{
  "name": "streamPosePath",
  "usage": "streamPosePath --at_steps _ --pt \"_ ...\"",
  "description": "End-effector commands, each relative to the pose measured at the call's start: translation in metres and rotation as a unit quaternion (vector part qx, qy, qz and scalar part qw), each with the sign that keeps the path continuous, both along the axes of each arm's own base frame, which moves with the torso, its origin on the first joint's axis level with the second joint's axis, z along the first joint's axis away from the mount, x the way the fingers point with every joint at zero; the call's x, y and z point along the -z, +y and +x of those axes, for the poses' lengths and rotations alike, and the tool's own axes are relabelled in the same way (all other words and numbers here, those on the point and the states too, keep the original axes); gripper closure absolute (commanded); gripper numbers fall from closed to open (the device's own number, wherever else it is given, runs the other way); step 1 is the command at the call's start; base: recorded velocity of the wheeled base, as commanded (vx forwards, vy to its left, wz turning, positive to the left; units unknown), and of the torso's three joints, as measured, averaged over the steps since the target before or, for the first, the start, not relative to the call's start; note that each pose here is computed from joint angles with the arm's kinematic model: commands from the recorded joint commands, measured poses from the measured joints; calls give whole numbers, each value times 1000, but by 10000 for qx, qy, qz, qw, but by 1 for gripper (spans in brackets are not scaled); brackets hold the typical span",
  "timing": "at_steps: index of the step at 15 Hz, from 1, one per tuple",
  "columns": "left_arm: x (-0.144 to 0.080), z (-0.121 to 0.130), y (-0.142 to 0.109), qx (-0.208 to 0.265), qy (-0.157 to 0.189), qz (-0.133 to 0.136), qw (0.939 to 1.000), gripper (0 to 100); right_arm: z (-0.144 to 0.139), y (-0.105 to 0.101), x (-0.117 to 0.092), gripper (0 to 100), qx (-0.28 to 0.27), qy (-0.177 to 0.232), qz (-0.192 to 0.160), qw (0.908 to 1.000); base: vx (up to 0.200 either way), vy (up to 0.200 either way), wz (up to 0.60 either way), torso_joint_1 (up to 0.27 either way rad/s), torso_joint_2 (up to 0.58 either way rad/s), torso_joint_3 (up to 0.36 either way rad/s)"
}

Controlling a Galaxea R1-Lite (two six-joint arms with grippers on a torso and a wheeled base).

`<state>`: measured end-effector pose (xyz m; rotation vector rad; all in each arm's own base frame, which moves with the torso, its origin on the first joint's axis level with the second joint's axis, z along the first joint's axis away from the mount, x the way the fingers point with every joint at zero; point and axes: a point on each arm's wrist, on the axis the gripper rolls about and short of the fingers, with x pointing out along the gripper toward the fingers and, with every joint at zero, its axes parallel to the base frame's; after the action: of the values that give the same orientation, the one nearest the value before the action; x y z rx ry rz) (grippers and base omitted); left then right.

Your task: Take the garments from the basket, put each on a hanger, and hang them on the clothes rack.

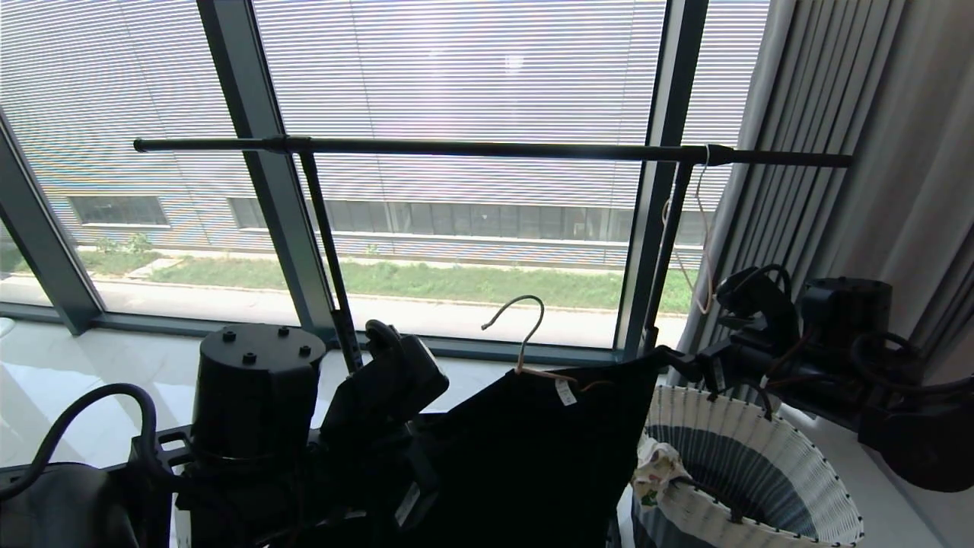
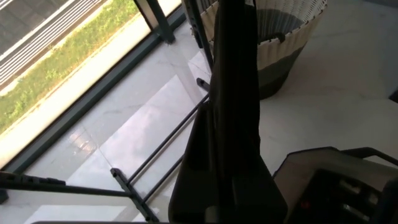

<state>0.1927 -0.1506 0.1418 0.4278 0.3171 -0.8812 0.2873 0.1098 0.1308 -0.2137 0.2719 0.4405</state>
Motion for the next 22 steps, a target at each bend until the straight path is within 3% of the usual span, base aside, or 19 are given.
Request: streamPosePath --at_steps 1,4,9,11,13,15,17,20,22 --pt "13 12 -6 -164 76 139 9997 100 -14 -3 -24 0 -222 -156 102 9996 0 0 0 0 0 0" --pt "20 25 -13 -513 -238 30 9984 100 -31 -9 -41 0 -469 -131 -38 9988 0 0 0 0 0 0" --pt "9 16 -16 25 -284 -263 9992 100 -19 -5 -41 0 -614 -342 -384 9968 0 0 0 0 0 0" --pt "6 14 -17 82 -314 -309 9990 100 -22 1 -44 0 -1060 -398 -405 9927 0 0 0 0 0 0" --pt "5 12 -18 263 -336 -406 9983 100 -34 9 -48 0 -1748 -305 -432 9832 0 0 0 0 0 0" --pt "5 9 -21 410 -314 -432 9977 100 -53 24 -50 0 -2619 -182 -545 9634 0 0 0 0 0 0" --pt "4 5 -25 548 -349 -473 9968 100 -57 37 -53 0 -3117 -265 -796 9465 0 0 0 0 0 0" --pt "4 -3 -33 781 -403 -557 9946 100 -56 51 -50 0 -3626 -122 -1092 9255 0 0 0 0 0 0" --pt "2 -9 -32 977 -392 -598 9926 100 -54 52 -50 0 -3743 0 -1182 9197 0 0 0 0 0 0"
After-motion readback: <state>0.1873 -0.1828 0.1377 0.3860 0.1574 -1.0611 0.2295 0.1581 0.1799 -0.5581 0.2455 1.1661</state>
